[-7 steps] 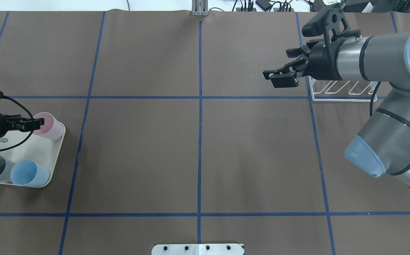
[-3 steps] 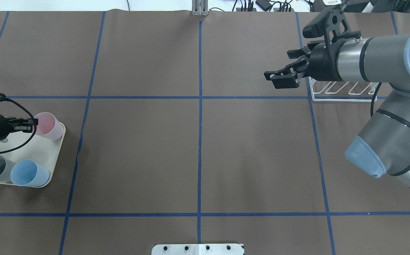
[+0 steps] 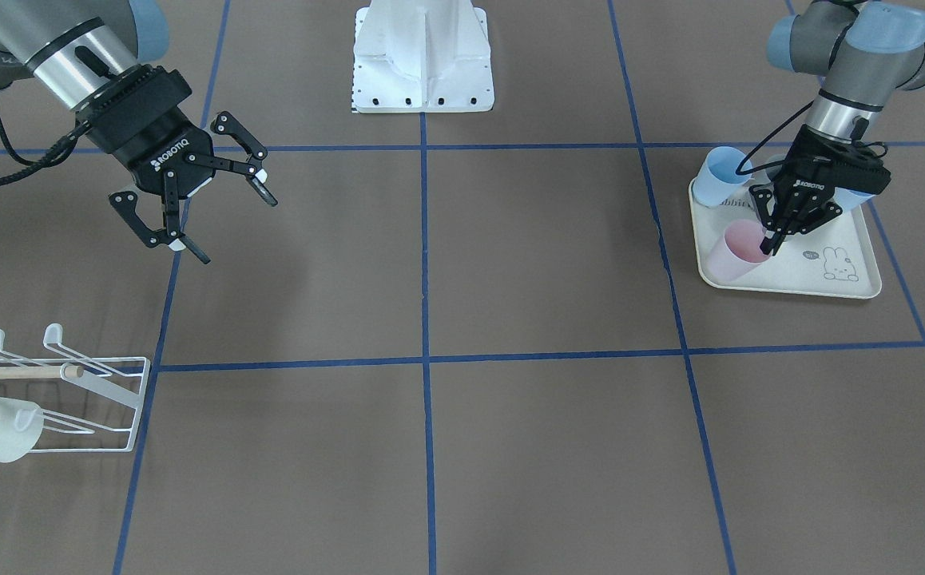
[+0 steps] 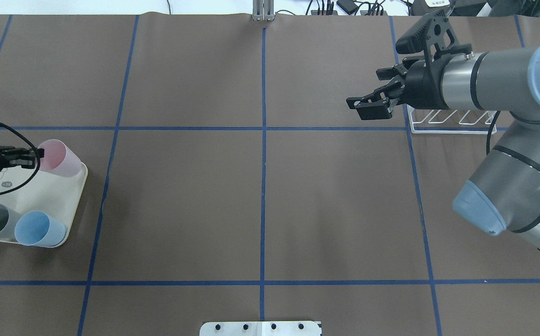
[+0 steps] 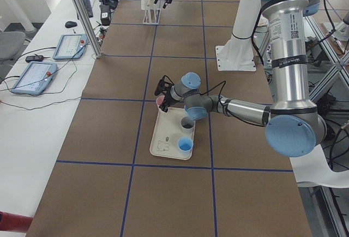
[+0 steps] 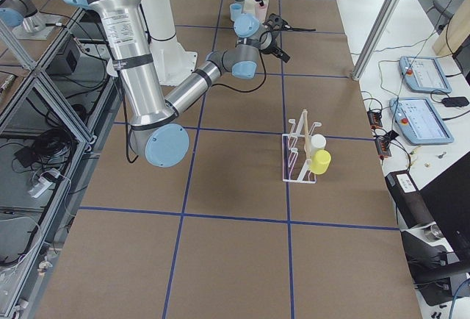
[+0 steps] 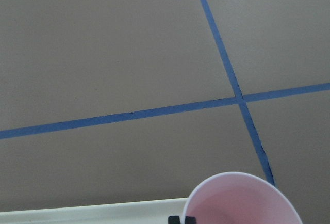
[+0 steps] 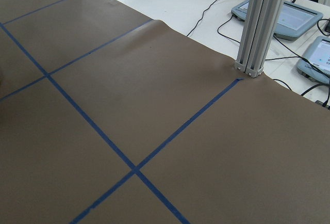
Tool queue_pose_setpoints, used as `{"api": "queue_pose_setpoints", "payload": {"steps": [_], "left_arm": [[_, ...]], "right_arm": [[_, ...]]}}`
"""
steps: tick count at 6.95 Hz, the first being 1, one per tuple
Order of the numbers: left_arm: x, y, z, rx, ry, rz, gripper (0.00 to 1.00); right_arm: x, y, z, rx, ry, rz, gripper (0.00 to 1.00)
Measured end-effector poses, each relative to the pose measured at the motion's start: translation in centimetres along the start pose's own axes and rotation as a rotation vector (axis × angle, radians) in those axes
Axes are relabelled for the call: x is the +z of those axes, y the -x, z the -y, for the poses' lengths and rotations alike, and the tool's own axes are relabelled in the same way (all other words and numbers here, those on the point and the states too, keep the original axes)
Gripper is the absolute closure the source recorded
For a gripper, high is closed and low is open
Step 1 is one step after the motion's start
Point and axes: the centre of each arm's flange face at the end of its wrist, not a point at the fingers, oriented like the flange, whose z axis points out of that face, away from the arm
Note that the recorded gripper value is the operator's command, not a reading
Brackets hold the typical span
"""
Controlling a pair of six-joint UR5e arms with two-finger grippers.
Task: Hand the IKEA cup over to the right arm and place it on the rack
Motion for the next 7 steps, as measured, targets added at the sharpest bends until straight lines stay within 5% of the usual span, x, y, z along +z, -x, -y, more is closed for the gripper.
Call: {"api": "queue_pose_setpoints", "payload": {"steps": [2,5,7], "left_arm": [[-4.4,-0.2,4.4,0.003,-0.027,-0.092,1.0],[-9.8,-10.9,11.9,-0.246,0.002,-0.35,1.0],[-11.5,-19.7,15.1,-0.348,0.063,-0.531,1.0]], "right_arm": [[1.2,2.3,0.1,-0.024,0.001,0.043,0.01],[3.9,8.5,0.6,-0.112,-0.037,0.087,0.01],[5.8,12.4,-0.6,-0.193,-0.115,0.081,0.01]]}}
